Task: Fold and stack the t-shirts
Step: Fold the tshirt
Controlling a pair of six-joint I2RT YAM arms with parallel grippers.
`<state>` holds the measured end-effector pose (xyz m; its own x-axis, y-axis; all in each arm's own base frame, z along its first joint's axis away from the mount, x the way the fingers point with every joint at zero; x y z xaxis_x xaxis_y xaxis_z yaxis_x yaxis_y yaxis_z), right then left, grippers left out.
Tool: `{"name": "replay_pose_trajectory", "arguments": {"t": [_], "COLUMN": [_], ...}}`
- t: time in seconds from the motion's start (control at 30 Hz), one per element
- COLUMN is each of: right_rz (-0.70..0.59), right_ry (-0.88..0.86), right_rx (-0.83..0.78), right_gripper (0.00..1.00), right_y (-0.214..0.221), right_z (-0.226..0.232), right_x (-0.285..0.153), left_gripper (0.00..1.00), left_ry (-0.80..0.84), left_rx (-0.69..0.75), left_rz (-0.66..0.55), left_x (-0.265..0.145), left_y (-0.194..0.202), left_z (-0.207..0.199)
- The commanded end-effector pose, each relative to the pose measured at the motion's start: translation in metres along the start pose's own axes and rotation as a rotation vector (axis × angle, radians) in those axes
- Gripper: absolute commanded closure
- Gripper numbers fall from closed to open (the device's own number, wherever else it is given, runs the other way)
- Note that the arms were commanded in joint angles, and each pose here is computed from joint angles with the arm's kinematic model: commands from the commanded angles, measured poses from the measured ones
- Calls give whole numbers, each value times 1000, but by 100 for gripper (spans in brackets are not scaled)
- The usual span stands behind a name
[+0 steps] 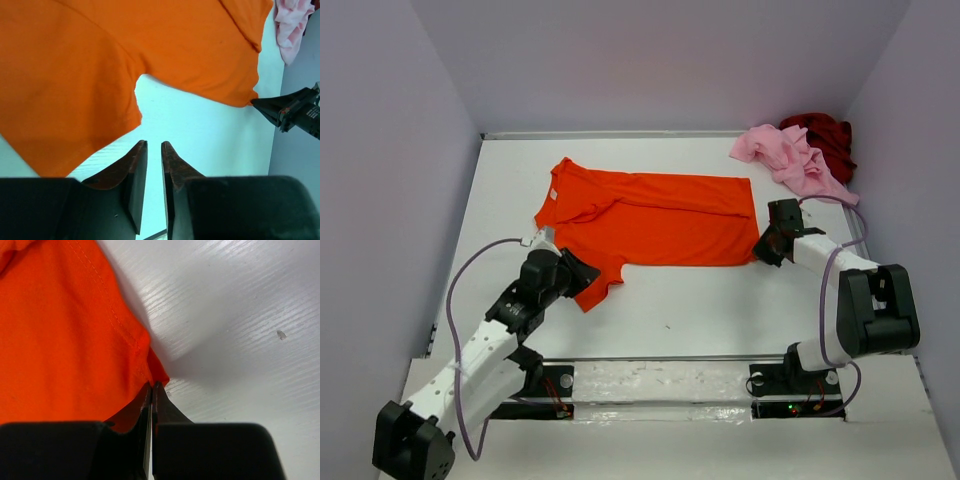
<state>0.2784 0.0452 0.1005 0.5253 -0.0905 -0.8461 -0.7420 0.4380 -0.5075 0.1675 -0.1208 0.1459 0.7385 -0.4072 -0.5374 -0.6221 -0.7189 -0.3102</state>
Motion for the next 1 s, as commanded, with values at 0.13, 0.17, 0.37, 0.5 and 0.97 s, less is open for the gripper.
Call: {"name": "replay_pose_trajectory", "arguments": {"t": [0.13, 0.17, 0.37, 0.5, 0.97], "right_rz": [-80, -79, -100, -104, -106], "right_ry": [-95, -97, -104, -106, -139], "right_rx": [5, 6, 6, 7, -2], "right_gripper": [100, 100, 100, 100, 100], "right_y": [-19, -19, -22, -22, -24], "right_z": [17, 17, 17, 17, 20], "right_x": [-6, -6, -11, -13, -15], "left_gripper": [61, 34, 11, 13, 16], "left_ry": [-198, -192, -451, -432, -273], "left_rx": [206, 231, 571, 640, 263], "left_rz": [-82, -55, 2, 63, 118], "left_x": [-17, -15, -2, 2, -28], "left_y": [-3, 4, -2, -1, 41], "left_z": [-27, -31, -52, -71, -34]}}
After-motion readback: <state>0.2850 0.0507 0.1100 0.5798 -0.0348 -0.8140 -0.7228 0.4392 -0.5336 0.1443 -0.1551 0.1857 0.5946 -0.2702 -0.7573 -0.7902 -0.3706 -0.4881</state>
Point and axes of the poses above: each gripper's point midway between its finger pads, its own x axis out along the fingers, its own z axis along the line the jaws close on, y = z × x, the point moved 8 cm from there along -x, back along the fingers, and after that the axes turned 11 degrees about -x, right-handed, at the moved point
